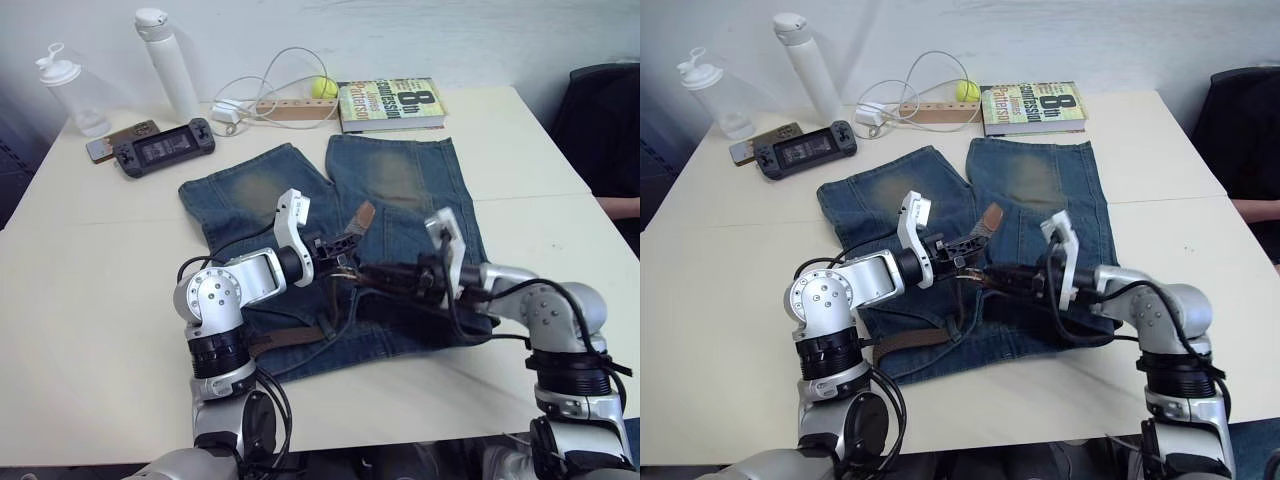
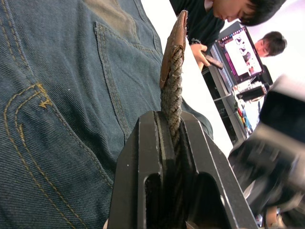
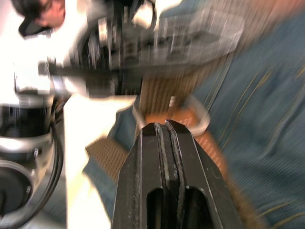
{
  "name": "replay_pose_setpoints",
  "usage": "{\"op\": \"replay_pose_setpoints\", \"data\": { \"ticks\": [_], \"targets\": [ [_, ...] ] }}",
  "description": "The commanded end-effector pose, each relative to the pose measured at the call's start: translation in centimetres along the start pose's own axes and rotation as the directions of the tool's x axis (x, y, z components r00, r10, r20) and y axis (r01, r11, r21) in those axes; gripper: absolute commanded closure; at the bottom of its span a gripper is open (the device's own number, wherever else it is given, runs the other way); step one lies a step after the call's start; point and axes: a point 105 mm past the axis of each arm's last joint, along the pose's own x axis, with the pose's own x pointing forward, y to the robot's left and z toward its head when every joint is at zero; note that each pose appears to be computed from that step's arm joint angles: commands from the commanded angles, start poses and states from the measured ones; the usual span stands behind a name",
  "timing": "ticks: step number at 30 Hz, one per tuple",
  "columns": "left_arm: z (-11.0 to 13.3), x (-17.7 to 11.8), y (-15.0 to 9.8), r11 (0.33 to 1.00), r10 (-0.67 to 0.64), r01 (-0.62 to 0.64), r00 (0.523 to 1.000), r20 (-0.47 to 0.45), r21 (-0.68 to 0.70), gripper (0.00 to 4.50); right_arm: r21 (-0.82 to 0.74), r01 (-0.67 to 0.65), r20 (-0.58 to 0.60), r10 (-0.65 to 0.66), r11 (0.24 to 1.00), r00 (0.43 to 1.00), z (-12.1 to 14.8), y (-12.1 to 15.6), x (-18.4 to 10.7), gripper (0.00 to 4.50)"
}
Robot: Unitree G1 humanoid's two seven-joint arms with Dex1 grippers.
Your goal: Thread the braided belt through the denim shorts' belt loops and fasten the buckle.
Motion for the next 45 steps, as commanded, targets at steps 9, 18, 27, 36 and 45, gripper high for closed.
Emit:
{"op": "replay_pose_setpoints", "data": {
  "ticks": [9, 18, 27, 36, 45],
  "targets": [
    [-2.6, 0.0, -4.7, 0.957, -0.281, 0.268, 0.951, -0.130, -0.111, 4.50, -0.177, 0.065, -0.293, -0.116, 0.982, 0.949, -4.8, -2.7, -0.5, 4.39],
    [-2.0, 0.4, -4.0, 0.971, -0.227, 0.217, 0.969, -0.096, -0.103, 4.50, -0.143, -0.051, -0.078, 0.040, 0.988, 0.996, 1.8, -0.5, -3.1, 4.39],
    [-1.7, 1.7, -8.1, 0.734, -0.313, 0.295, 0.946, -0.081, 0.611, 4.50, -0.164, -0.019, -0.046, 0.012, 0.986, 0.999, 4.5, 0.5, -6.6, 4.39],
    [0.0, 1.0, -7.6, 0.801, -0.349, 0.281, 0.937, 0.030, 0.528, 4.50, -0.141, -0.034, -0.045, 0.027, 0.989, 0.999, 3.4, 1.3, -3.9, 4.39],
    [0.8, 0.5, -5.6, 0.906, -0.253, 0.200, 0.963, 0.097, 0.373, 4.50, -0.094, -0.086, -0.020, 0.085, 0.992, 0.996, 2.0, 1.1, -1.1, 4.39]
  ]
}}
